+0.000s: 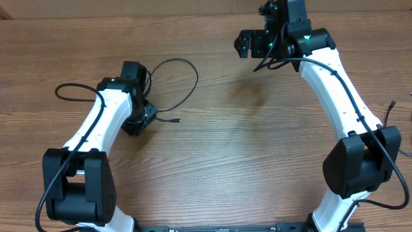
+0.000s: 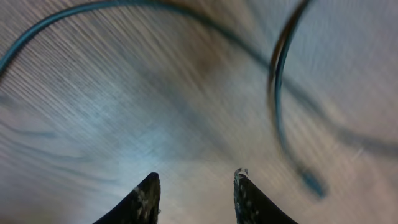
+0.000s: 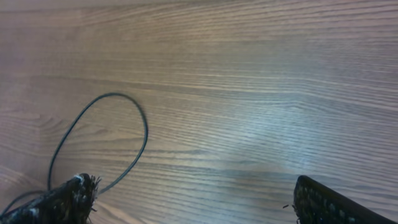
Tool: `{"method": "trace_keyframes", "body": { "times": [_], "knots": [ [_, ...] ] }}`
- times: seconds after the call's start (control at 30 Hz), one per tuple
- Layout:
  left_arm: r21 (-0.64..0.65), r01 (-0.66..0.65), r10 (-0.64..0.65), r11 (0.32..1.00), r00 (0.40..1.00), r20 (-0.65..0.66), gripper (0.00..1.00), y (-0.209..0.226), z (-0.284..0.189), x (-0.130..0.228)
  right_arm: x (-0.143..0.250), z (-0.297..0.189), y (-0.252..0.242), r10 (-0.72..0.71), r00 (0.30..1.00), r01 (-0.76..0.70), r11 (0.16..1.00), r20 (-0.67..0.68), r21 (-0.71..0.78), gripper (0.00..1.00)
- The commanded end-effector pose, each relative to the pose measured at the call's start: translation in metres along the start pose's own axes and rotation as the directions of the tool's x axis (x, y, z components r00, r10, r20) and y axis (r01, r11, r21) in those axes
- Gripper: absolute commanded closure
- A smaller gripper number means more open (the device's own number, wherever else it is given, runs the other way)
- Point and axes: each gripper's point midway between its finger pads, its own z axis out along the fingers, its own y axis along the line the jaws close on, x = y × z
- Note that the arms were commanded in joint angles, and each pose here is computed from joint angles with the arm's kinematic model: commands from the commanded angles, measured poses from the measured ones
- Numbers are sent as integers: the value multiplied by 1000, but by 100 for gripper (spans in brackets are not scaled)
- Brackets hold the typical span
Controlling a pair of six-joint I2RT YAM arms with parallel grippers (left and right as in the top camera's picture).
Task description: Untangle cables
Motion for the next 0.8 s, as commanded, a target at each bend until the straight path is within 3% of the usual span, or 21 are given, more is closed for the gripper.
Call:
{"method": "trace_keyframes", "body": {
  "times": [0.0, 0.13, 0.43, 0.5, 0.57, 0.77],
  "knots": [
    [34, 301, -303, 953, 951, 58, 68, -7, 6, -14, -1, -10, 16, -42, 999, 42, 999, 12, -26, 0],
    [121, 422, -423, 898, 906, -23, 80, -39, 25, -14, 2, -11, 29, -76, 997, 76, 996, 8, -38, 0],
    [73, 495, -471, 866, 856, -214, 71, -66, 96, 13, 2, -22, 37, -129, 991, 130, 991, 20, -45, 0],
    [72, 495, -465, 866, 850, -246, 78, -70, 105, 17, 1, -24, 37, -130, 991, 131, 990, 24, -45, 0],
    [64, 496, -466, 866, 847, -256, 96, -70, 111, 20, 0, -25, 37, -130, 991, 131, 990, 25, -46, 0],
    [132, 436, -392, 890, 880, -269, 96, -84, 109, 16, 0, -25, 38, -130, 991, 131, 990, 27, -46, 0]
  ]
}}
